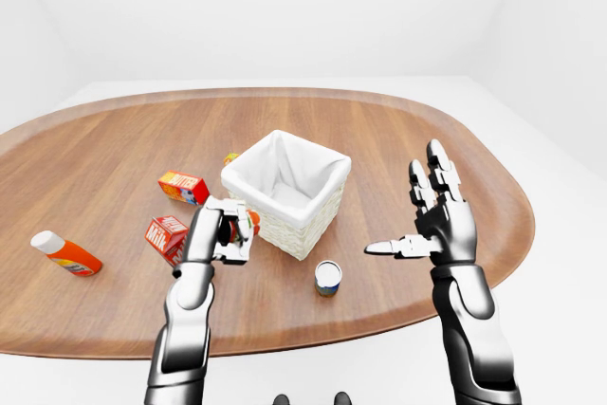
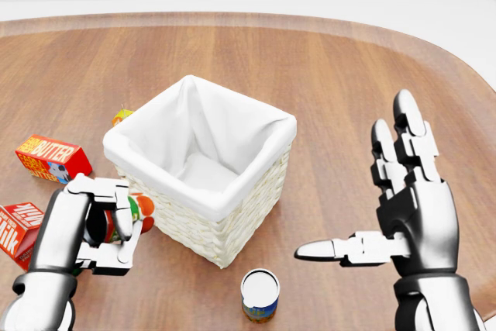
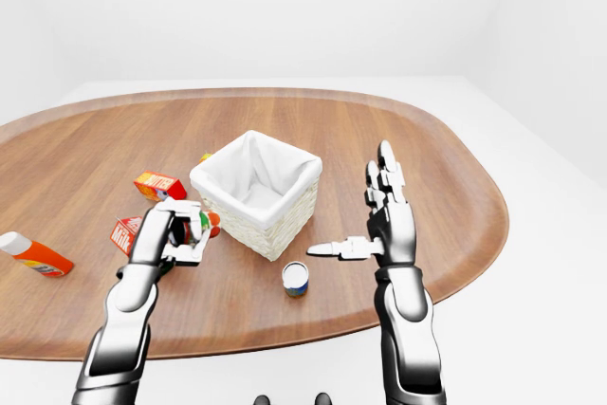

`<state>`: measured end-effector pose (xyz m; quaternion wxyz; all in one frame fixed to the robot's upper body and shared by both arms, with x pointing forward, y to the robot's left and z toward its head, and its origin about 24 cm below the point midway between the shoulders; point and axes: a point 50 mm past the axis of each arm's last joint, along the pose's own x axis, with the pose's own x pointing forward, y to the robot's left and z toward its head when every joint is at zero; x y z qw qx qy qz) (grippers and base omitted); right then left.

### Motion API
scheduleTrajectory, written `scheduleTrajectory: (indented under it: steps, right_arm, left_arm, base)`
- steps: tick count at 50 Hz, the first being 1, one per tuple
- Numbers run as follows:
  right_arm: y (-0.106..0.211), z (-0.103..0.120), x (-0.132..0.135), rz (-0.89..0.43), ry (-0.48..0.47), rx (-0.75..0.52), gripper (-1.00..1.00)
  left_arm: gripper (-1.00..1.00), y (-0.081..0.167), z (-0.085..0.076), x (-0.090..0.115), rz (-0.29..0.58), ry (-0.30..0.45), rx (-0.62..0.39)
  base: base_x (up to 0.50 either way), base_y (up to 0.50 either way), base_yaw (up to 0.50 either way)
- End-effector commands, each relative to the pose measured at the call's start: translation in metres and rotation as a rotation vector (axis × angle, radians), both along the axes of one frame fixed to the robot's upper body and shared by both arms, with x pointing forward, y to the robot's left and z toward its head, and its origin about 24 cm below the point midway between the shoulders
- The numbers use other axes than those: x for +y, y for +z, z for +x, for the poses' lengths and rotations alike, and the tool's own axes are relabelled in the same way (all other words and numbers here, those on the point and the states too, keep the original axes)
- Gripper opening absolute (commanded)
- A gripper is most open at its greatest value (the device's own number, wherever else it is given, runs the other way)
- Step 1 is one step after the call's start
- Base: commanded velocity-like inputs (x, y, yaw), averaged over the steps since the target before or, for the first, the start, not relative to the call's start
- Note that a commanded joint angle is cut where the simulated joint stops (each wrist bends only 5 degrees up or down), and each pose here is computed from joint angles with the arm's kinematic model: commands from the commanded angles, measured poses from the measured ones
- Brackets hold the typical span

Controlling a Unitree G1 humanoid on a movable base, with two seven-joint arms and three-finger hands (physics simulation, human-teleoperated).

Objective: Pick up the tomato sauce, and put it in the basket.

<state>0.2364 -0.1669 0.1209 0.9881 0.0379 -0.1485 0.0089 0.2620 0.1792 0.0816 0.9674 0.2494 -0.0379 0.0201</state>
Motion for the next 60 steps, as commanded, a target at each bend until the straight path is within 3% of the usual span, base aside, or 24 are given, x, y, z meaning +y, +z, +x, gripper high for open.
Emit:
scheduleTrajectory:
  steps: [1,23,37,60]
  right_arm:
    - [0.001,0.000,0.000,0.000,0.000,-0.004,1.00]
    - [0.003,0.001,-0.001,0.004,-0.003,-0.015,1.00]
    - [0.004,0.000,-0.001,0.004,-0.003,-0.018,1.00]
    - [0.001,0.000,0.000,0.004,0.000,-0.006,1.00]
  left_arm:
    - [-1.00,0.025,-0.004,-0.005,0.003,-0.042,-0.098]
    - [-1.00,0.070,-0.004,-0.017,0.078,-0.125,-0.259]
    - [-1.00,0.084,0.002,-0.021,0.108,-0.150,-0.303]
    - [-1.00,0.103,0.025,-0.027,0.161,-0.187,-0.333]
  base:
    - [0.00,0.00,0.00]
    - [0.00,0.00,0.00]
    - [0.00,0.00,0.00]
    - [0.00,0.00,0.00]
